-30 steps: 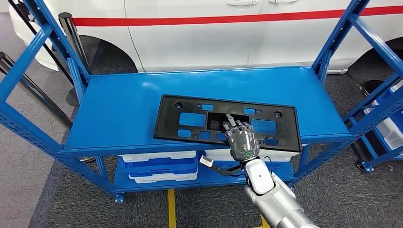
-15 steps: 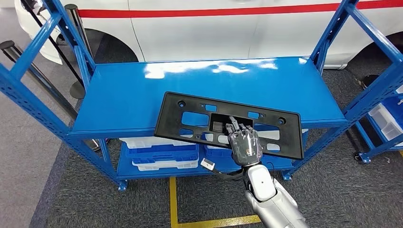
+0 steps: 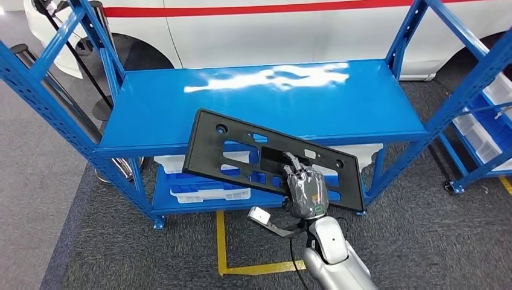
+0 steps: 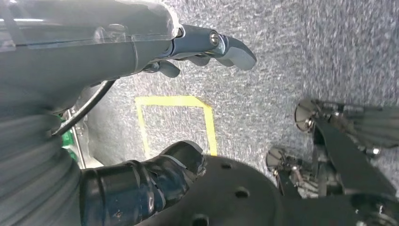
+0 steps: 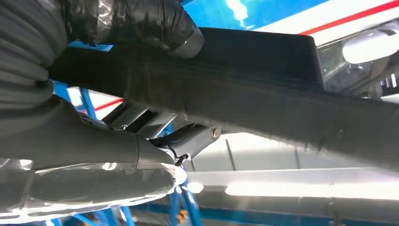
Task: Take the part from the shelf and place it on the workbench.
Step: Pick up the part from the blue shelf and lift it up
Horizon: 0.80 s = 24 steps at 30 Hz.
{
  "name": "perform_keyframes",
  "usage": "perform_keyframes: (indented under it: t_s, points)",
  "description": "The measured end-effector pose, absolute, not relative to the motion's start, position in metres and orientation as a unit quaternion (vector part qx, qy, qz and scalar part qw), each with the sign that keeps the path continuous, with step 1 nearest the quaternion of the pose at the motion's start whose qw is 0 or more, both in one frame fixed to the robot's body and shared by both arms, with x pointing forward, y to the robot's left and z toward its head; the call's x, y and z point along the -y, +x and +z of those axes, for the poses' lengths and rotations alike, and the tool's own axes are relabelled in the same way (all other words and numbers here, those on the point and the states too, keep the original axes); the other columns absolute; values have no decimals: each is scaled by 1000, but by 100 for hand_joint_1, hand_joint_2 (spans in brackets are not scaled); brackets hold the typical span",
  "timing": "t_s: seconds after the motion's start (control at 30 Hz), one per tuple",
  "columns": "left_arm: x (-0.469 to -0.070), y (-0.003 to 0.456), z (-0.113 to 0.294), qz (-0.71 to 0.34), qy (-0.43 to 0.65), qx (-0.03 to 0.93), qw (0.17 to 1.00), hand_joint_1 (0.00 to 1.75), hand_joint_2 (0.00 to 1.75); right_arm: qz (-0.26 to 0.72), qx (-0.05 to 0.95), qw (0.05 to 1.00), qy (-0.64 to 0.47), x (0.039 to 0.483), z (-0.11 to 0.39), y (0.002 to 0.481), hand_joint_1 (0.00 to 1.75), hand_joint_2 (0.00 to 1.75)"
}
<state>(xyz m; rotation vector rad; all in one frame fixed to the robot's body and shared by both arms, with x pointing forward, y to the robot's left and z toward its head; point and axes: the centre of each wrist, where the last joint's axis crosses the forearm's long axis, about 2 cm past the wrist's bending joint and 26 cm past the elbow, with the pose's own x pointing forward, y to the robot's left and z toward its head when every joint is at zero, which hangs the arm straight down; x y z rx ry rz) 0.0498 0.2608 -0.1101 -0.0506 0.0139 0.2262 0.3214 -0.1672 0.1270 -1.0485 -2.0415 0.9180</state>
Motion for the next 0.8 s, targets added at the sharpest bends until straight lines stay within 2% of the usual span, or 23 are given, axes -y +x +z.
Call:
perform_keyframes:
  t_s: [0.33,0.57,0.8]
  points:
    - [-261,49,-110,115,-25,-7,993,0,175,323,796,361,-364,162,126,317,175,175]
    - [-260,51,-110,126,-29,5,992,0,175,238,833,474,-157,153,131,314,175,175]
    - [-259,50,-110,128,-34,8,991,0,175,188,836,515,-1,147,130,302,175,175]
